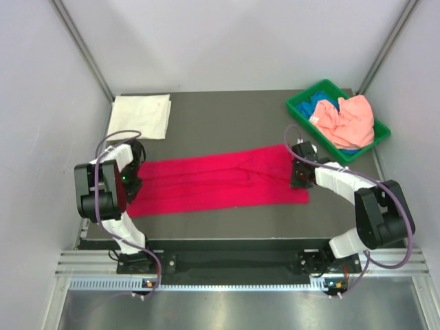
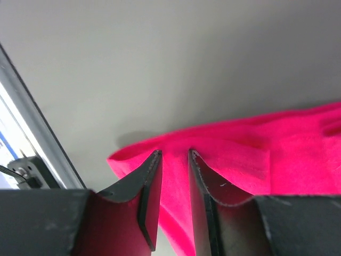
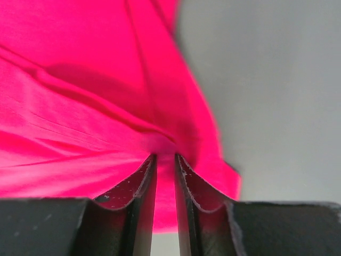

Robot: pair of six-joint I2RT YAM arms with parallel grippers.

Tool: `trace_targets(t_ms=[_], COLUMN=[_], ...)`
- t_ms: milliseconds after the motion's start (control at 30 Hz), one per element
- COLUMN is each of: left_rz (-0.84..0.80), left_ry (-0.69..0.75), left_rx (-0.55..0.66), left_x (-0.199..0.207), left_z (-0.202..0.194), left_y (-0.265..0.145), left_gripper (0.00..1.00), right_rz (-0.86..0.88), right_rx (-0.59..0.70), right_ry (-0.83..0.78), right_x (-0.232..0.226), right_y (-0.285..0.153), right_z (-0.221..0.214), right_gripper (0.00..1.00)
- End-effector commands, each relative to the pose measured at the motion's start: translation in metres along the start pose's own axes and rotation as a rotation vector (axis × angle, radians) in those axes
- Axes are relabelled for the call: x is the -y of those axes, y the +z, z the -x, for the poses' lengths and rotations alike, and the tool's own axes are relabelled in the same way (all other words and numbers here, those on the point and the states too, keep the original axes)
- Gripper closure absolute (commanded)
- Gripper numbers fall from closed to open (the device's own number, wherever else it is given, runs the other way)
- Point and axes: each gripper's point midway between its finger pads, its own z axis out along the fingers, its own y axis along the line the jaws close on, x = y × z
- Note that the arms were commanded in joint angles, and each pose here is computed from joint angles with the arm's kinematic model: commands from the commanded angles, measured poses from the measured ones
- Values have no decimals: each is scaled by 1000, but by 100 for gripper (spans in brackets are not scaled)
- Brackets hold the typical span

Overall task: Fold and stack the t-shirts
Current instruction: Fold the tshirt

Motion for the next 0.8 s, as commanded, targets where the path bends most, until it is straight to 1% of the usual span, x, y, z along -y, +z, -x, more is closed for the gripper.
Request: trace_targets(t_ms=[0,33,67,100,133,167,200,233,267,300,333,400,433,467,500,533,567,633,667,700,767], left_rz=[-17,-58,-183,-251,-308,-395,-436,-486,-545,-656,-716,-804,-815,-856,-871,-877,-900,-932,-926,-921,-900], left_ry=[-57,-53,-69,-5,10,4,32,41,55,92,124,175,172,185,172,130,104,34,25,19,19], left_rx=[118,123,131,130,133,141,153,169,182,200,176,128,114,61,28,-9,-55,-152,-161,-158,-158], left_x=[-2,3,22,30,38,48,51,57,61,78,85,97,97,103,104,100,100,94,94,94,93], left_z=[39,44,56,59,62,70,73,78,78,81,75,67,69,63,62,67,65,62,60,61,56], left_y=[-18,-27,-48,-58,-68,-87,-96,-104,-113,-125,-129,-137,-135,-135,-133,-123,-118,-107,-102,-98,-87], left_gripper=[68,67,67,67,67,67,65,64,64,63,63,63,63,63,63,63,62,60,57,56,53], right_rz=[-133,-135,-131,-122,-97,-87,-59,-50,-41,-30,-8,0,-4,-2,-3,-8,-14,36,84,182,305], right_rx=[70,89,116,140,179,196,224,231,235,244,261,281,279,266,250,228,191,170,173,147,156], right_ry=[31,51,68,85,128,154,183,230,243,247,235,188,169,131,116,107,92,42,-12,-165,-325], right_x=[25,24,23,20,13,9,1,-3,-9,-14,-21,-31,-32,-38,-40,-42,-44,-61,-75,-93,-122], right_y=[-24,-30,-38,-44,-52,-55,-63,-66,-65,-66,-69,-65,-62,-58,-56,-52,-45,-42,-36,-35,-31], right_z=[20,27,36,44,59,66,81,86,90,95,105,119,124,133,135,135,129,125,126,119,113], right_gripper=[78,78,77,76,75,73,73,72,71,70,69,66,65,64,65,65,66,66,66,65,61])
